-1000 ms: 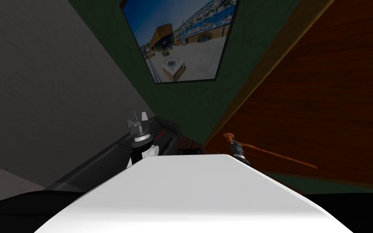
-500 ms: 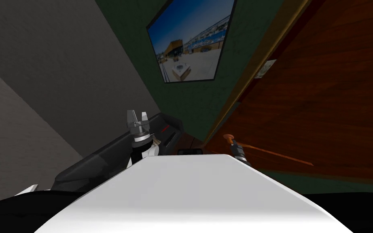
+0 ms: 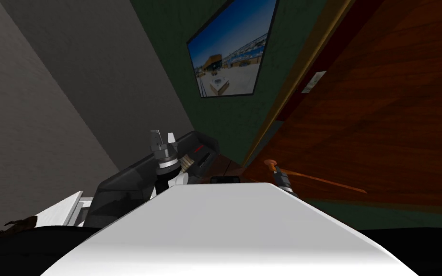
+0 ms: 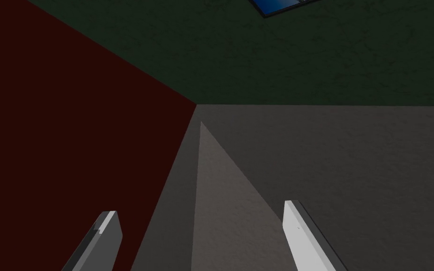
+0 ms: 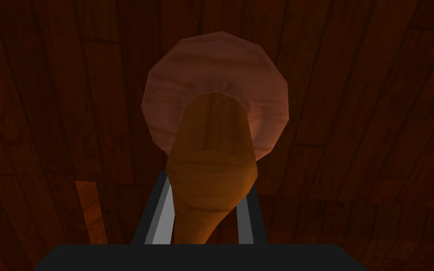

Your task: Pull the door open

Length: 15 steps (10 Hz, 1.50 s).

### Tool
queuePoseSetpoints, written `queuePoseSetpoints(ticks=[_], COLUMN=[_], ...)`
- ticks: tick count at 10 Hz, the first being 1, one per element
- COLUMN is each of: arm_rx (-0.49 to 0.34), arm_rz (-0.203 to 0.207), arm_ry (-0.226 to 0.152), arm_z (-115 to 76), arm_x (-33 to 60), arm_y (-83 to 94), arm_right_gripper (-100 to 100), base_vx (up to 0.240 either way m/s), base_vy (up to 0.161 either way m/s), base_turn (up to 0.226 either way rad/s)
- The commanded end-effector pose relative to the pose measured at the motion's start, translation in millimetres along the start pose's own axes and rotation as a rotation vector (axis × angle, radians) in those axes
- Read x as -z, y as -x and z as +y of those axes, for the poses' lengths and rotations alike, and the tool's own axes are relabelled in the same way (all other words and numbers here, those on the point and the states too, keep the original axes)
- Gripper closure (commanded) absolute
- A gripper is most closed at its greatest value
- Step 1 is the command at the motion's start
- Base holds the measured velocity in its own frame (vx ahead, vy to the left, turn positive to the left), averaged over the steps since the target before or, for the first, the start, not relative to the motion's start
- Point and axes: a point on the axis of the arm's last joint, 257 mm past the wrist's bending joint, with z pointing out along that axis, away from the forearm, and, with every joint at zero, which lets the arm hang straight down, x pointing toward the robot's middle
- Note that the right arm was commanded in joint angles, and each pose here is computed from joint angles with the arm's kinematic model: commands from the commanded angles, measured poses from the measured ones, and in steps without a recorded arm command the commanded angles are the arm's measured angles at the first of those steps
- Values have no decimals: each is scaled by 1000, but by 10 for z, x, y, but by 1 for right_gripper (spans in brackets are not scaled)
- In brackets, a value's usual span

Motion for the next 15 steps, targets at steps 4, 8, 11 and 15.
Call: queuePoseSetpoints(ticks=[4,8,11,15], arm_rx=[5,3,3,7], arm_rz=[46,72,97,131], arm_ry=[11,13,14,21], arm_z=[23,27,17,33], arm_x=[49,67,107,142], arm_y=[-37,-74,-80,-71], arm_right_gripper=[100,100,100,100], base_vx=[-213,-222,-230,-260], base_vy=[-12,-12,-18,-31], base_turn=[122,105,158,157])
